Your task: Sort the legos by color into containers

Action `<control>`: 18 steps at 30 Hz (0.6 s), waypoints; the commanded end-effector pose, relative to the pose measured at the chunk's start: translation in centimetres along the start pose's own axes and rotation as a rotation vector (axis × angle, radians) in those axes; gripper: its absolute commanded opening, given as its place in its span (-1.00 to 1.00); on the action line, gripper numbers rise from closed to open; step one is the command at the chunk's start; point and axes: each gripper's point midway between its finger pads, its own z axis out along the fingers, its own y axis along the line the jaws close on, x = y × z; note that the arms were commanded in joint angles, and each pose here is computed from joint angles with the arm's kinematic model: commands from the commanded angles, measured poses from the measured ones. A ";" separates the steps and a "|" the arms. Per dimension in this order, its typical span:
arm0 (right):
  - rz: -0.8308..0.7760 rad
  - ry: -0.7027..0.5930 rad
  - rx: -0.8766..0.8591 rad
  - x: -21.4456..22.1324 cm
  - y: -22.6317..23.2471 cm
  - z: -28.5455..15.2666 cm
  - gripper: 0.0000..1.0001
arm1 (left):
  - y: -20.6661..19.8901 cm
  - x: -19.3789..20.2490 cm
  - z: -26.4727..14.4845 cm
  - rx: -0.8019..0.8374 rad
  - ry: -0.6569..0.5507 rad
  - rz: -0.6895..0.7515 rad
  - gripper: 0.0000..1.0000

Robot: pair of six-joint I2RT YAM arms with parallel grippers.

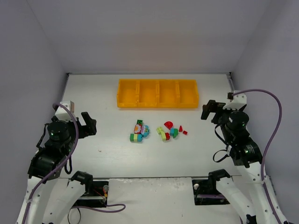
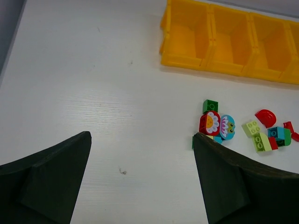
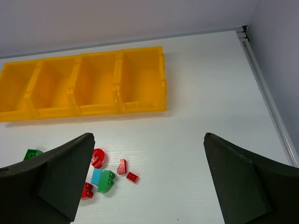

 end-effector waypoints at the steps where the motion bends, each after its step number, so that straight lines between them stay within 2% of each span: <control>1: 0.021 -0.083 0.001 -3.2 0.4 0.1 1.00 | -1.8 -1.8 0.4 0.072 -0.033 -0.001 0.67; 7: 0.008 -0.051 -0.062 -2.5 1.6 0.6 1.00 | -3.3 -0.4 2.1 0.134 0.030 -0.030 0.67; 13: 0.026 0.045 -0.155 -0.3 3.6 1.8 0.99 | -6.1 1.1 4.1 0.246 0.139 -0.039 0.67; 18: 0.055 0.126 -0.199 1.9 4.6 2.8 0.85 | -9.0 2.4 6.3 0.334 0.227 -0.076 0.67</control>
